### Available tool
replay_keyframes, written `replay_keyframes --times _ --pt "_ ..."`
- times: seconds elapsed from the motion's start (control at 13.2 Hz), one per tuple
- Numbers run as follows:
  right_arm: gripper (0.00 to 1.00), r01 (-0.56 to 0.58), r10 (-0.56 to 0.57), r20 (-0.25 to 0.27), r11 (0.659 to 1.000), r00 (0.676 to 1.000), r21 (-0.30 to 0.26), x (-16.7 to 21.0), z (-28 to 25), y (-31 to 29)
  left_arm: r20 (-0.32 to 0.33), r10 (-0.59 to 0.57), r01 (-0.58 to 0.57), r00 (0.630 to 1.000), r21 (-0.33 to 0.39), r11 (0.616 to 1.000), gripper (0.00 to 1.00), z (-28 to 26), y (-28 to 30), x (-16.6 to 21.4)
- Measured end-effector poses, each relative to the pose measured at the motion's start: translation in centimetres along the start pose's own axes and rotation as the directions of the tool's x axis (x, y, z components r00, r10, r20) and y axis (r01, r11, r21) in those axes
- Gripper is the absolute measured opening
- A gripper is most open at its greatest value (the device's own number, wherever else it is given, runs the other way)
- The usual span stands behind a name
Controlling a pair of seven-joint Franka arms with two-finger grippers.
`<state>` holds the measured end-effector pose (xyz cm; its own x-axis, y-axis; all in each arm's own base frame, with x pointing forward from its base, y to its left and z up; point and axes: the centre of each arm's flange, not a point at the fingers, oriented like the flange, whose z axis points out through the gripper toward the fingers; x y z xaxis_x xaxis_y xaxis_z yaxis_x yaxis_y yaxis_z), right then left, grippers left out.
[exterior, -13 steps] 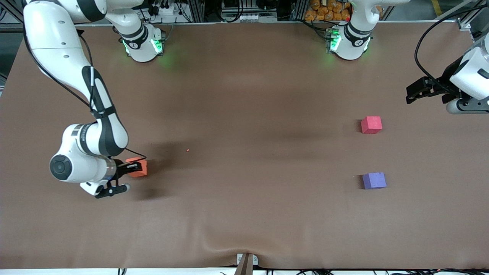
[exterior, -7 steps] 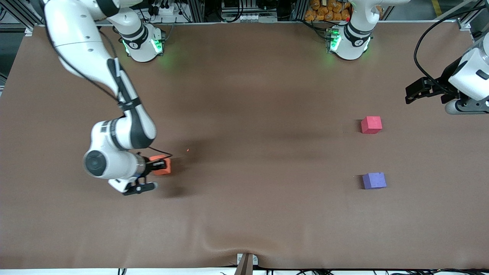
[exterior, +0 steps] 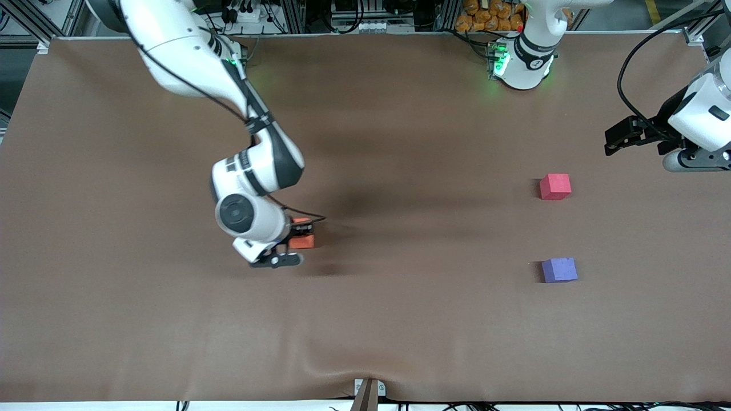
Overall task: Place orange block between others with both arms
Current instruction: 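Carry the orange cube with the right gripper toward the table middle, then set down the orange cube and open the right gripper while the left gripper approaches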
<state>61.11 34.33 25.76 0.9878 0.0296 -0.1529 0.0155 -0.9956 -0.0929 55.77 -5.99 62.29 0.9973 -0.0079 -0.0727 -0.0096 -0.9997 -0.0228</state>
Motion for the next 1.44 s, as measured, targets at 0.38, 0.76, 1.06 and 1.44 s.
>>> replay_keyframes --times 0.38,0.76,1.06,1.44 --pt "0.66 -0.017 0.018 -0.050 1.000 0.999 0.014 -2.4 0.4 -5.6 0.006 0.002 -0.002 1.000 0.001 1.000 1.00 0.3 0.1 0.1" --pt "0.70 -0.049 0.049 -0.062 0.999 0.997 0.009 -1.2 0.0 -3.7 0.016 -0.020 0.020 1.000 0.002 1.000 1.00 2.1 3.1 1.2" --pt "0.93 -0.107 0.109 -0.083 0.994 0.991 0.025 1.2 -1.8 0.0 0.016 -0.054 0.054 0.998 -0.021 0.998 1.00 6.1 11.0 3.1" --pt "1.00 -0.138 0.138 -0.009 0.990 0.990 0.023 1.1 -11.6 6.1 0.002 -0.098 0.098 0.995 -0.059 0.993 1.00 13.2 22.1 5.0"
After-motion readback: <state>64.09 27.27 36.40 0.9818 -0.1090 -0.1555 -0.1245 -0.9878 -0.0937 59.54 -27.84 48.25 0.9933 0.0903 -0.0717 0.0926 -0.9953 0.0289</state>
